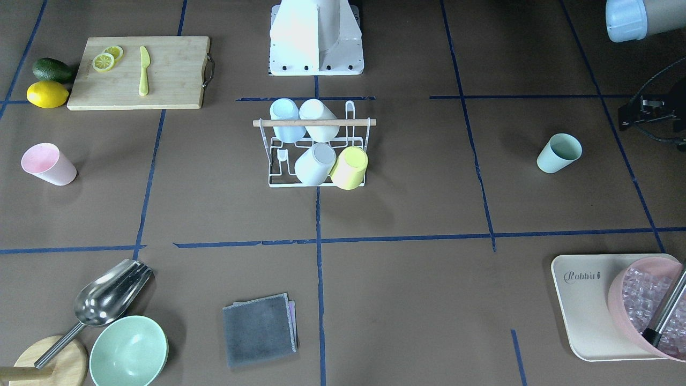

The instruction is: Place cup on cup holder

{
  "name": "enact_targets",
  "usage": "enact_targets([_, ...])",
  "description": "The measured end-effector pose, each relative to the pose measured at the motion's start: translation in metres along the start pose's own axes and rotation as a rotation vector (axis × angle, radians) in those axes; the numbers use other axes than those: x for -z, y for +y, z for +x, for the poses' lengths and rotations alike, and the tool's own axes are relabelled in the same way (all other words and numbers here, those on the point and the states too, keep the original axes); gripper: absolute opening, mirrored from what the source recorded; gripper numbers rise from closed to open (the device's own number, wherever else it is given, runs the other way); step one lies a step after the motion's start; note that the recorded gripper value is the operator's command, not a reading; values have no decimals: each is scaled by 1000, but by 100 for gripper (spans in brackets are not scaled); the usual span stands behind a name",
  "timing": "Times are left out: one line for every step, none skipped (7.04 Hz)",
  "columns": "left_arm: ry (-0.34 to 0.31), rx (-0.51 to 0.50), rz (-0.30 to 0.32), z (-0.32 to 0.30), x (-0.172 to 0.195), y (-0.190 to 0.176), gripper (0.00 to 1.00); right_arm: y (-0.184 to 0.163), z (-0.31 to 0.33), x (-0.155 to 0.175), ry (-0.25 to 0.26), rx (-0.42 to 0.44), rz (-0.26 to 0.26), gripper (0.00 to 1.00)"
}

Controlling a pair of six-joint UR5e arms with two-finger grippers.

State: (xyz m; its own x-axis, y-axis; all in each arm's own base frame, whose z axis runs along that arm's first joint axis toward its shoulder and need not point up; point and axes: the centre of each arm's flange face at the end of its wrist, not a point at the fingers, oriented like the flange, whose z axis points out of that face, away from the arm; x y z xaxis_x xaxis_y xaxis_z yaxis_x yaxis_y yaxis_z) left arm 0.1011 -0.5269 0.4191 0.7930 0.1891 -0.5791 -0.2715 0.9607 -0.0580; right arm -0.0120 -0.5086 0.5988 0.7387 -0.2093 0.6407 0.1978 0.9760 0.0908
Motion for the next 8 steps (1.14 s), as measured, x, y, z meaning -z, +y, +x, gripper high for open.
enact_targets([-6, -44, -11, 26, -2, -2, 100, -38, -56, -7, 6, 40, -97, 100])
enact_targets([-8, -81, -33, 47, -13, -3, 100, -74, -109, 0, 43, 77, -179, 100])
enact_targets([-9, -112, -61, 65, -27, -6, 100, -92, -150, 2, 80, 133, -234, 100])
enact_targets([-10, -132, -87, 80, -39, -15, 100, -98, -181, -13, 101, 188, -285, 100])
enact_targets([-5, -137, -109, 91, -46, -33, 100, -97, -204, -38, 120, 247, -339, 100])
enact_targets([2, -141, -133, 98, -53, -53, 100, -91, -223, -62, 148, 313, -389, 100])
enact_targets([6, -165, -159, 99, -61, -70, 100, -86, -239, -81, 207, 390, -431, 100])
enact_targets([7, -188, -187, 97, -71, -80, 100, -82, -253, -94, 277, 460, -466, 100])
